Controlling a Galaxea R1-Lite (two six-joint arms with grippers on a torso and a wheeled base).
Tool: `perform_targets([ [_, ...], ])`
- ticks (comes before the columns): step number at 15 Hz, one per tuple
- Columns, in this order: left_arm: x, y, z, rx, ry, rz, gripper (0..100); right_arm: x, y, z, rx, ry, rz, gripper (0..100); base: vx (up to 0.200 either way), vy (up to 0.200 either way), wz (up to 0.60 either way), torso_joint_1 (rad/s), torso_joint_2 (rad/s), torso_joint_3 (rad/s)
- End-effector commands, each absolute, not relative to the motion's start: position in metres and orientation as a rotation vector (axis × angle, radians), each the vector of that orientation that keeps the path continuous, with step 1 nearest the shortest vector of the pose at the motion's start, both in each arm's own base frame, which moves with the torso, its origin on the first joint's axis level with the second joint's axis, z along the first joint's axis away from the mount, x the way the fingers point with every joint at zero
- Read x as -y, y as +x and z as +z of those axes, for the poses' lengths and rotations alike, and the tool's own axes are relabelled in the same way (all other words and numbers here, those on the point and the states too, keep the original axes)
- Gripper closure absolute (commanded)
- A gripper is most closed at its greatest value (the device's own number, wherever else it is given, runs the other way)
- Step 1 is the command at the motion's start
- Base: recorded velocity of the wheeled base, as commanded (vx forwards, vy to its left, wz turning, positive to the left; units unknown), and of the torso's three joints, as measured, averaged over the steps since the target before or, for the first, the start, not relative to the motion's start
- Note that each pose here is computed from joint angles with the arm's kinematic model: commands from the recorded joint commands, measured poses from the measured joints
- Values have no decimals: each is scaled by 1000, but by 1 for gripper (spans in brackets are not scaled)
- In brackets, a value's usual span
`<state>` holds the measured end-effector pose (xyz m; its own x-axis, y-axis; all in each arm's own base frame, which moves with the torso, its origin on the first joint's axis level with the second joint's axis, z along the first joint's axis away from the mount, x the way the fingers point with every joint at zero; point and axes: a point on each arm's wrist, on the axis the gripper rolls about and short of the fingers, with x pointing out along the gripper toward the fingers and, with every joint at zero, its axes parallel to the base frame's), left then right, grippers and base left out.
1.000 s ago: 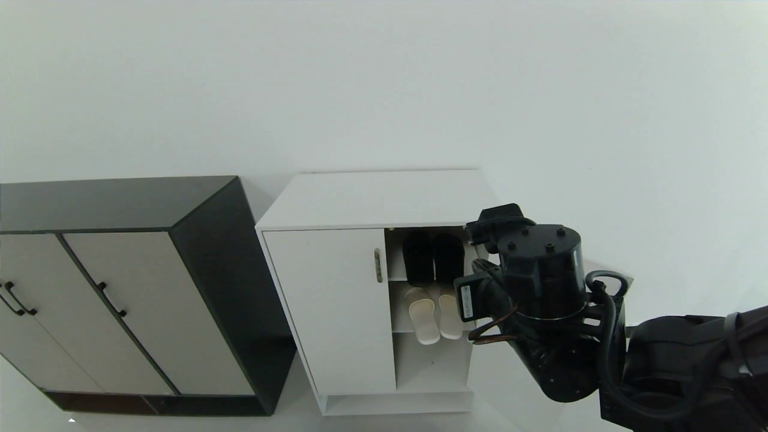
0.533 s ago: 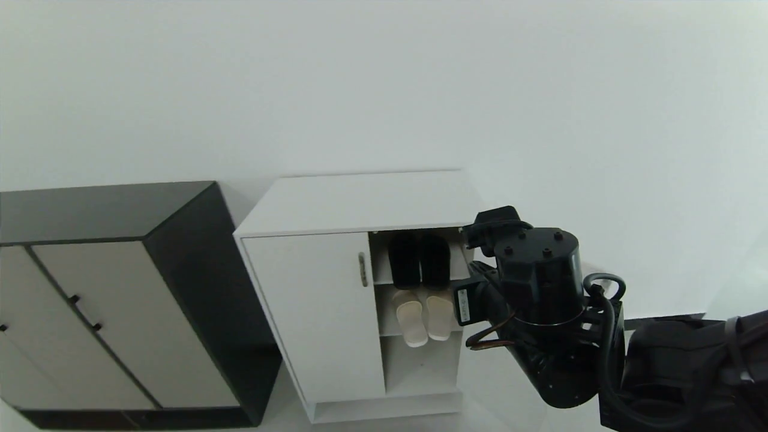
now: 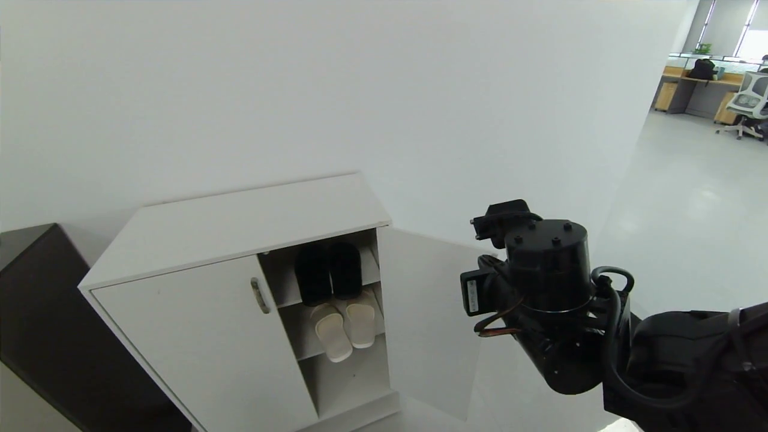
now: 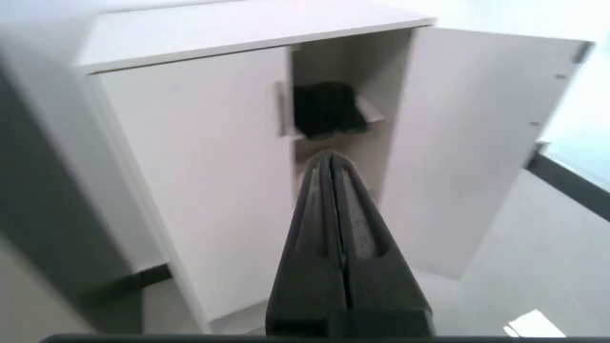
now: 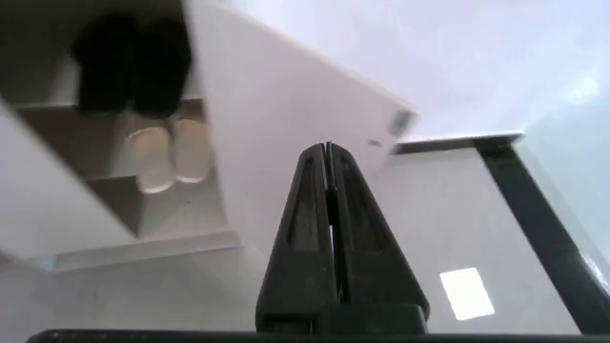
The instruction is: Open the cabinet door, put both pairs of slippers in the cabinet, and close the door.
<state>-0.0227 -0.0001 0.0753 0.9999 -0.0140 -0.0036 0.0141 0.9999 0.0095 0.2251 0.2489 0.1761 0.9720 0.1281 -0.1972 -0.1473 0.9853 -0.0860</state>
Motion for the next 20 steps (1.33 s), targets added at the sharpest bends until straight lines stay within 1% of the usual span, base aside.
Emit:
perform_targets([
  [1, 0, -23, 75, -5, 11, -14, 100, -241, 236, 177, -193, -105, 120, 100, 0, 0, 0, 0, 0, 0],
  [3, 0, -23, 75, -5, 12, -15, 100, -229, 254, 185, -185, -73, 150, 100, 0, 0, 0, 0, 0, 0],
  [6, 0, -23, 75, -6, 11, -14, 100, -207, 301, 196, -156, -20, 130, 100, 0, 0, 0, 0, 0, 0],
  [9, 0, -23, 75, -5, 11, -14, 100, -191, 338, 197, -136, 8, 111, 100, -200, 0, 0, 4, 1, 1],
  [11, 0, -23, 75, -5, 12, -14, 100, -182, 362, 192, -133, 22, 105, 100, 0, 0, 0, 0, 0, 0],
  [14, 0, -23, 75, -5, 11, -14, 100, -176, 397, 172, -154, 24, 99, 100, 0, 0, 0, 0, 0, 0],
  [17, 0, -23, 75, -5, 11, -14, 100, -184, 431, 145, -173, 17, 89, 100, 0, 0, 0, 0, 0, 0],
  [20, 0, -23, 75, -5, 11, -14, 100, -185, 453, 131, -191, 15, 73, 100, 0, 0, 0, 0, 0, 0],
])
